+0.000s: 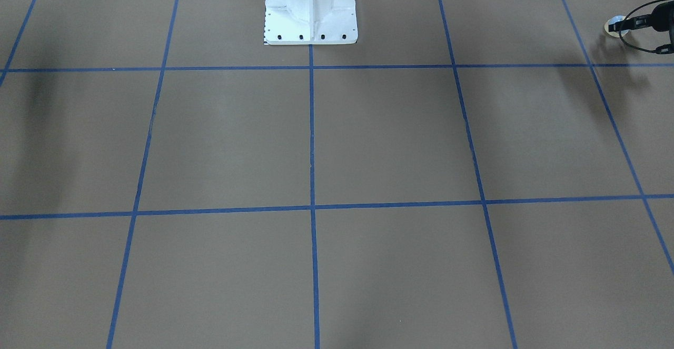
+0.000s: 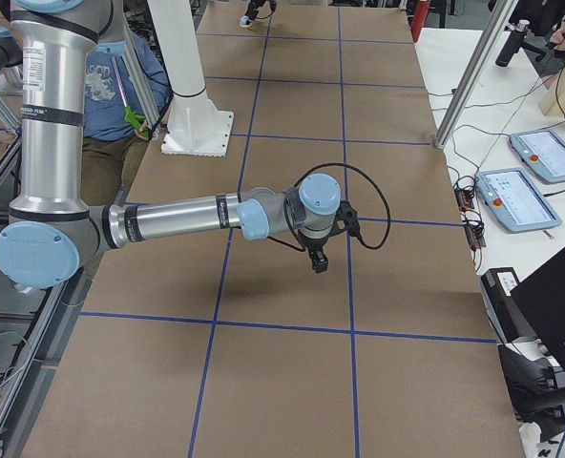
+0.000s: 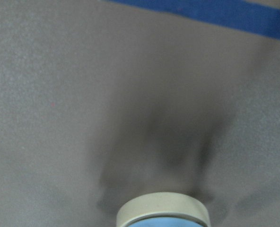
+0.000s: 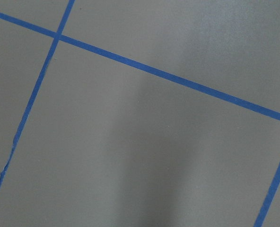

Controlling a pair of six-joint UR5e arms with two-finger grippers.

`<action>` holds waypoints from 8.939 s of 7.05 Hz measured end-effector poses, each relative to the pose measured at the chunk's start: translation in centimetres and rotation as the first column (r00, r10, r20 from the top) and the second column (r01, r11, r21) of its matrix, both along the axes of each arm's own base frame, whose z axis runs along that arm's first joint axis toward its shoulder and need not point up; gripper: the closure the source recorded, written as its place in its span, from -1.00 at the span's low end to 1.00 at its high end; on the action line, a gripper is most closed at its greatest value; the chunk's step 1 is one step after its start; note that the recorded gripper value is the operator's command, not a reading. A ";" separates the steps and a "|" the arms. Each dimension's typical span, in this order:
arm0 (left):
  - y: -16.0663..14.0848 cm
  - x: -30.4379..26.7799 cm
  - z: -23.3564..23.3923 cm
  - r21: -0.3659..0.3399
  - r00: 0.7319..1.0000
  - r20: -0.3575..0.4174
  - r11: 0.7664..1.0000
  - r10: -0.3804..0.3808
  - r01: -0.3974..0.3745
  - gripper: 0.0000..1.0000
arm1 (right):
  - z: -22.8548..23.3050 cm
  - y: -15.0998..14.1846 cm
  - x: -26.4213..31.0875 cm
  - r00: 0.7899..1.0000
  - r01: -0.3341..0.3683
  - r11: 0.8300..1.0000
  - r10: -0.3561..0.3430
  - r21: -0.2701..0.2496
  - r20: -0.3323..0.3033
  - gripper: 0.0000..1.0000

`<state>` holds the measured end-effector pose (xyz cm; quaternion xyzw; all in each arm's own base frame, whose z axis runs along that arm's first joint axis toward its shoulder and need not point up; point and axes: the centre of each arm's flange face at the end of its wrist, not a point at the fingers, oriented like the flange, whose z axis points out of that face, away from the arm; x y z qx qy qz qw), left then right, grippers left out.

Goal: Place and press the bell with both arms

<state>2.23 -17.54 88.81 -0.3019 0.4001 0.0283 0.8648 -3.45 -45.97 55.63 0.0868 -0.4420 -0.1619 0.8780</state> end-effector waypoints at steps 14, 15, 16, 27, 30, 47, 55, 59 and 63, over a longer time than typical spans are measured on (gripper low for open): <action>-0.3 0.8 -0.2 -0.002 1.000 0.000 1.000 0.021 -0.021 -0.07 | 0.5 0.2 -0.6 1.000 0.013 1.000 -0.013 -0.015 -0.001 -1.00; -0.3 0.8 -0.2 -0.003 1.000 0.000 1.000 0.022 -0.022 0.03 | 0.5 0.2 -0.6 1.000 0.013 1.000 -0.013 -0.015 -0.001 -1.00; -0.3 0.8 -0.2 -0.003 1.000 -0.001 1.000 0.022 -0.022 0.05 | 0.5 0.2 -0.6 1.000 0.014 1.000 -0.014 -0.015 -0.001 -1.00; -14.8 8.1 -20.5 0.124 0.988 -0.106 0.984 -0.115 0.128 0.07 | 0.4 0.3 -0.7 1.000 0.023 1.000 -0.023 -0.007 0.016 -1.00; -27.8 14.5 -33.4 0.148 0.987 -0.113 0.981 -0.112 0.128 0.06 | 0.7 0.0 -0.6 1.000 0.014 1.000 -0.014 0.004 -0.023 -1.00; -36.0 62.6 -70.1 0.152 0.999 -0.022 0.987 -0.044 0.047 -0.88 | 0.2 -1.6 -2.0 0.997 0.025 0.999 -0.022 0.032 -0.076 -1.00; -39.6 44.8 -69.2 0.267 0.967 -0.182 0.937 -0.180 0.225 -0.98 | -13.6 -7.8 -16.0 0.994 -0.105 0.993 0.102 -0.063 -0.046 -1.00; -39.7 28.1 -53.0 0.458 0.973 -0.196 0.866 -0.123 0.201 -0.98 | -28.4 -2.7 -37.2 0.957 -0.290 0.937 0.288 -0.195 -0.036 0.78; -38.8 19.9 -45.9 0.530 0.979 -0.180 0.830 -0.094 0.177 -0.98 | -33.9 2.1 -51.6 0.945 -0.327 0.913 0.323 -0.243 -0.056 1.00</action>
